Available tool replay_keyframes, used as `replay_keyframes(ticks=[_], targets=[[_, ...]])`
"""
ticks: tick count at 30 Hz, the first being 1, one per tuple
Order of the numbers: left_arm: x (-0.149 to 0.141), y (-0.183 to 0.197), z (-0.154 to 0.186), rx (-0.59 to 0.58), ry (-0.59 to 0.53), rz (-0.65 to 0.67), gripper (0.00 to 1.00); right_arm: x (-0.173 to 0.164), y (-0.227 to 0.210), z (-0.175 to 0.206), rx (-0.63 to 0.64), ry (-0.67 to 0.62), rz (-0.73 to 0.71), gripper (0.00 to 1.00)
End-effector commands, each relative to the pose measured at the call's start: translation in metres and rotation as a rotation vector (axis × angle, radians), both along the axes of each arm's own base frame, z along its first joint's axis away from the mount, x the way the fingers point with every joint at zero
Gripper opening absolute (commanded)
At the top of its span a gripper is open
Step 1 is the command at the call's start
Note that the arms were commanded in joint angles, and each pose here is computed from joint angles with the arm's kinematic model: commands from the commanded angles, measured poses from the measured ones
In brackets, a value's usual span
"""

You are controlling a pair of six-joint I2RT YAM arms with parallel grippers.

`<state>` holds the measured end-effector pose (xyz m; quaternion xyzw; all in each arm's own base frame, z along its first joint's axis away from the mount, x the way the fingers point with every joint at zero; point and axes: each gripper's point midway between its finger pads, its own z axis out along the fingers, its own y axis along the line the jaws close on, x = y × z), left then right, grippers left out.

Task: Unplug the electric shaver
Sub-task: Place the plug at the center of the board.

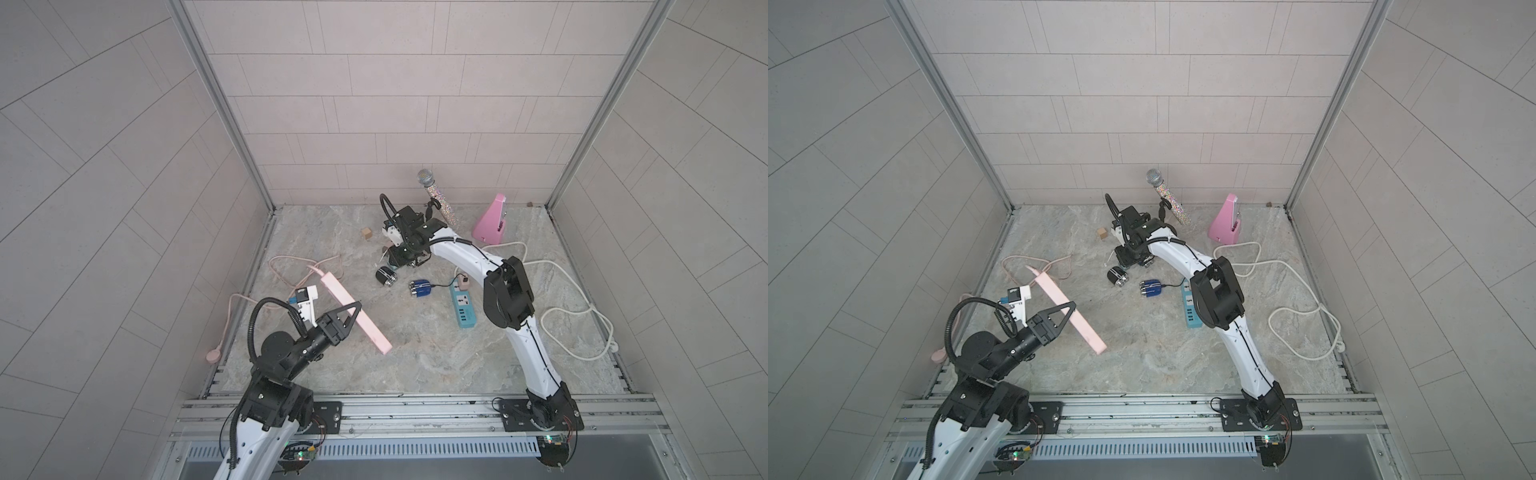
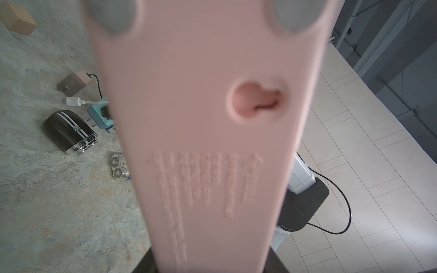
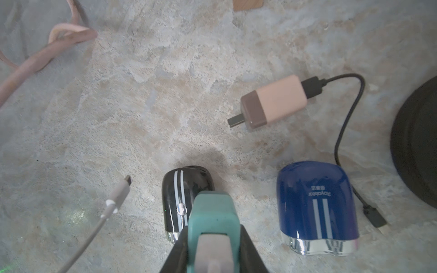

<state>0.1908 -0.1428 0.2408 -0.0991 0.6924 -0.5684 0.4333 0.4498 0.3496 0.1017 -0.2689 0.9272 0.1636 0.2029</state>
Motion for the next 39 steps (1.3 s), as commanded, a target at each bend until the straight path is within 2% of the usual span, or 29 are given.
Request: replay_keyframes(ticks=[1, 14, 19, 33, 39], targets=[[-0.006, 0.002, 0.038, -0.022, -0.129, -0.002, 0.12, -0.002, -0.004, -0.005, -0.078, -0.01, 0.031, 0.04], [-0.005, 0.002, 0.036, -0.022, -0.12, -0.001, 0.12, 0.01, -0.022, -0.038, -0.366, -0.04, 0.048, 0.06], [-0.005, 0.002, 0.035, -0.02, -0.117, 0.001, 0.12, 0.012, -0.017, -0.038, -0.369, -0.058, 0.052, 0.08], [-0.005, 0.002, 0.034, -0.017, -0.112, 0.002, 0.13, 0.009, 0.009, -0.047, -0.325, -0.078, 0.081, 0.48], [-0.005, 0.003, 0.034, -0.018, -0.114, 0.005, 0.13, 0.01, 0.015, -0.039, -0.301, -0.099, 0.078, 0.53]])
